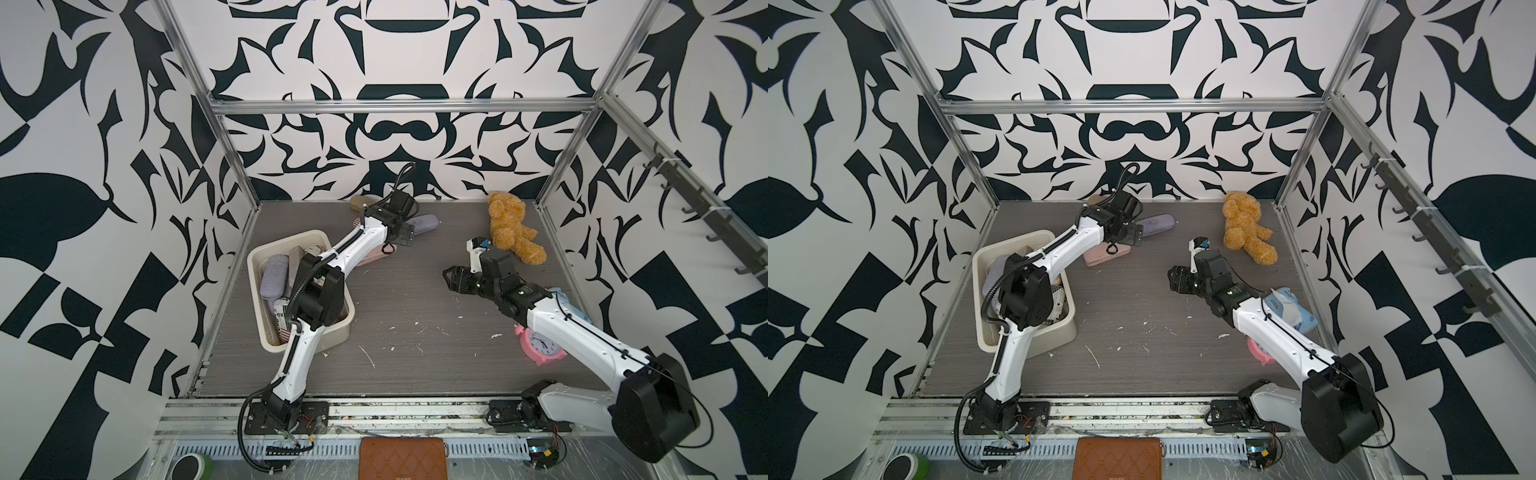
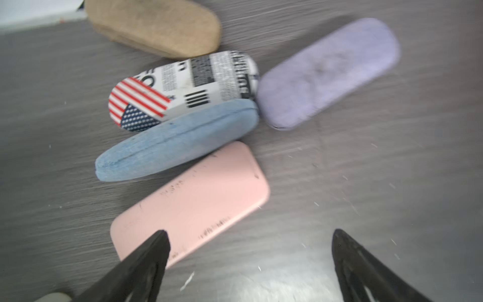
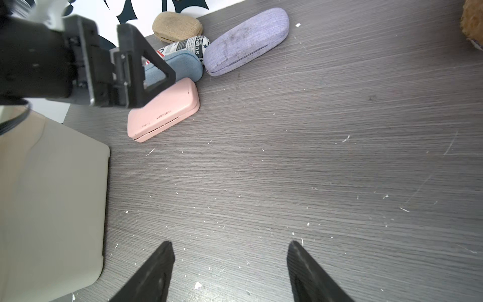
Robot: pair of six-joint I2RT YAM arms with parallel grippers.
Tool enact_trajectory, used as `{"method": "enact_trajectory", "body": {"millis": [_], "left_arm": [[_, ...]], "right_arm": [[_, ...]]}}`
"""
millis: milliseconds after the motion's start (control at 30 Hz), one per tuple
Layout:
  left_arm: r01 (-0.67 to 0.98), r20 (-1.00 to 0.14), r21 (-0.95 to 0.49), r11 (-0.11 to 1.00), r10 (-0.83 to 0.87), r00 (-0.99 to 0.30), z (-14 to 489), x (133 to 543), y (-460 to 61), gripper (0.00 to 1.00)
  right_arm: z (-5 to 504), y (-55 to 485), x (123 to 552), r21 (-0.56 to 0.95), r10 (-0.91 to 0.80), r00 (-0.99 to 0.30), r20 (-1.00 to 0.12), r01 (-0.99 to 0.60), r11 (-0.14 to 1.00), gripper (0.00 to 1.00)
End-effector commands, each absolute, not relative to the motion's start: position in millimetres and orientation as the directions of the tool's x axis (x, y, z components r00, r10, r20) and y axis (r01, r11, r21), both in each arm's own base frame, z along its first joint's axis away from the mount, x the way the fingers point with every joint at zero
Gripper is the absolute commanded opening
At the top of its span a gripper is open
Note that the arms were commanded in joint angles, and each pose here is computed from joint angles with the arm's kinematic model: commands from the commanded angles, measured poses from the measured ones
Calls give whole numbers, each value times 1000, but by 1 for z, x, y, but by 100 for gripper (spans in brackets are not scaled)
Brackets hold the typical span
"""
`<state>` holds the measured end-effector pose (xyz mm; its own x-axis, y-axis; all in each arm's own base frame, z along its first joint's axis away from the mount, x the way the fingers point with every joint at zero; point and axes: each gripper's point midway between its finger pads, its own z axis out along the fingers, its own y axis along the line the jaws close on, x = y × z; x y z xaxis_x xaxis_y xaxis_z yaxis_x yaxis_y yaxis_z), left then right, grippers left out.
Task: Put the glasses cases into the storage boxes
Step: Move the storage box to the center of the board.
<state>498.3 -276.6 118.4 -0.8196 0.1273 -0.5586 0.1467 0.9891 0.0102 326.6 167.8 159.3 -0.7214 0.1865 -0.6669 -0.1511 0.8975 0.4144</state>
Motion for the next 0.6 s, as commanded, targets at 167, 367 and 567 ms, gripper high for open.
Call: {"method": "enact_trajectory", "body": {"millis": [167, 367, 567], "left_arm": [[48, -546, -67, 997, 4, -838, 86, 507, -254, 99], [49, -510, -97, 994, -8, -860, 65, 517, -240, 100], [127, -493, -73, 989, 75, -867, 49, 516, -245, 100]], "right_arm": [[162, 166, 330, 428, 216, -684, -696, -155, 890, 72], [161, 161, 327, 429, 233, -666, -709, -145, 892, 72], [159, 163, 326, 443, 238, -673, -700, -149, 884, 72]]}}
